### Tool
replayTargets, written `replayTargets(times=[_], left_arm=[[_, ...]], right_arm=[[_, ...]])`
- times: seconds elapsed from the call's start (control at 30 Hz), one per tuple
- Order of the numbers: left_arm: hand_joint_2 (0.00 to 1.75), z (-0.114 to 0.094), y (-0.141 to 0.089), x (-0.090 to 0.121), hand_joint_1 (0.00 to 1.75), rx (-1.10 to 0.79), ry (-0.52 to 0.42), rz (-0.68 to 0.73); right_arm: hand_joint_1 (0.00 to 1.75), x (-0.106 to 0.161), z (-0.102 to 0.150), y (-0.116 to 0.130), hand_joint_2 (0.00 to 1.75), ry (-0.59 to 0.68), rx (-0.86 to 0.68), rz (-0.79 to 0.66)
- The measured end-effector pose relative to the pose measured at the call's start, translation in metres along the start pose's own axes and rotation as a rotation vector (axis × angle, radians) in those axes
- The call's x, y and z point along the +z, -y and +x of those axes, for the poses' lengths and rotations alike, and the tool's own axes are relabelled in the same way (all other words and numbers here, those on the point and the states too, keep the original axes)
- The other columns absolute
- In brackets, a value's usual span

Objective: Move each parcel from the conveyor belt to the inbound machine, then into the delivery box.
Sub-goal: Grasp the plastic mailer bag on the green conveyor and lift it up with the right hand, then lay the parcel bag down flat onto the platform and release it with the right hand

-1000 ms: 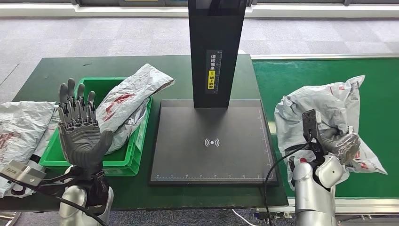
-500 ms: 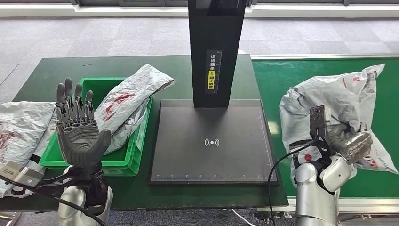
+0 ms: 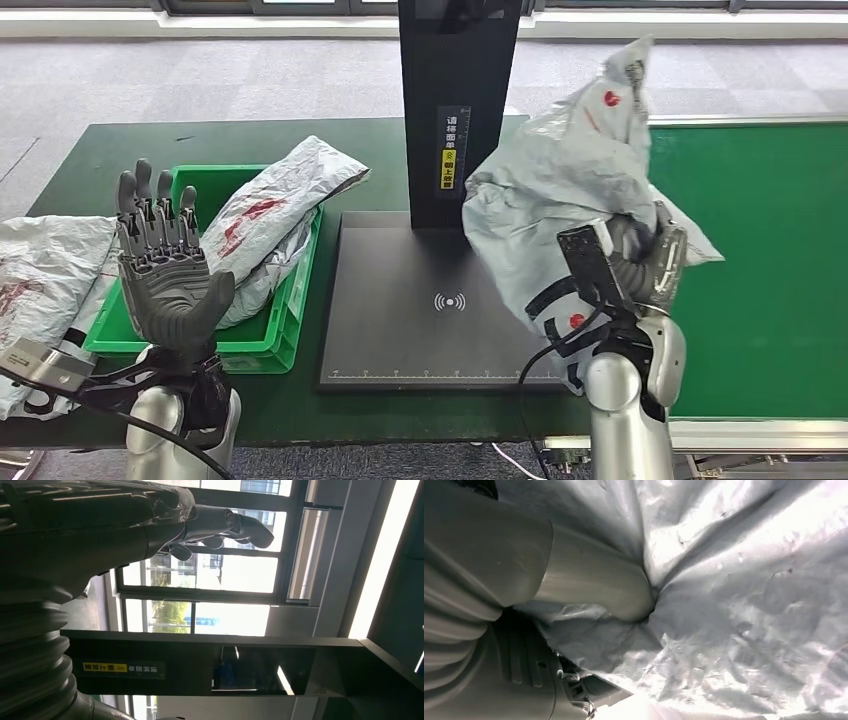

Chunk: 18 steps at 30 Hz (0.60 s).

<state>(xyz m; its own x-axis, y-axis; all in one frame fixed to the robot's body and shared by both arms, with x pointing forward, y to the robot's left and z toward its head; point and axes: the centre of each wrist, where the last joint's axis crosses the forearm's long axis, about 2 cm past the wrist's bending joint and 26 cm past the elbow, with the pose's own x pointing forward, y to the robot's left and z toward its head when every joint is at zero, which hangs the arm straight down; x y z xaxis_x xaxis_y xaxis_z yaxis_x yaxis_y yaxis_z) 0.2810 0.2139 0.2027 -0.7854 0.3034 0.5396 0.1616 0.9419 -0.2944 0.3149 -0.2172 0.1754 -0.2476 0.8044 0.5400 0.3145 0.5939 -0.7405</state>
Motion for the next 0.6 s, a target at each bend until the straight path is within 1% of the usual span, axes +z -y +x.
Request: replayTargets(times=[0.1,0.2,0.33,0.5,0.6], left_arm=[[1.75,-0.003,0.001,-0.002,0.0,0.004,0.0,-0.005],[1.75,-0.005,0.001,-0.003,0.0,0.005,-0.004,-0.004],[1.75,-0.008,0.001,-0.001,0.0,0.003,-0.01,0.006],[1.75,-0.009,0.0,0.001,0.0,0.008,-0.014,0.014],[1.75,-0.01,0.0,0.001,0.0,0.008,-0.016,0.014]], right_arm=[[1.75,-0.001,0.013,-0.021,1.75,0.058,-0.061,0.073],[1.75,0.002,0.02,-0.036,1.75,0.086,-0.087,0.122],[1.75,0.005,0.022,-0.048,1.75,0.095,-0.096,0.175],[1.75,0.006,0.021,-0.062,1.75,0.091,-0.135,0.292],[1.75,0.007,0.02,-0.07,1.75,0.086,-0.144,0.337]])
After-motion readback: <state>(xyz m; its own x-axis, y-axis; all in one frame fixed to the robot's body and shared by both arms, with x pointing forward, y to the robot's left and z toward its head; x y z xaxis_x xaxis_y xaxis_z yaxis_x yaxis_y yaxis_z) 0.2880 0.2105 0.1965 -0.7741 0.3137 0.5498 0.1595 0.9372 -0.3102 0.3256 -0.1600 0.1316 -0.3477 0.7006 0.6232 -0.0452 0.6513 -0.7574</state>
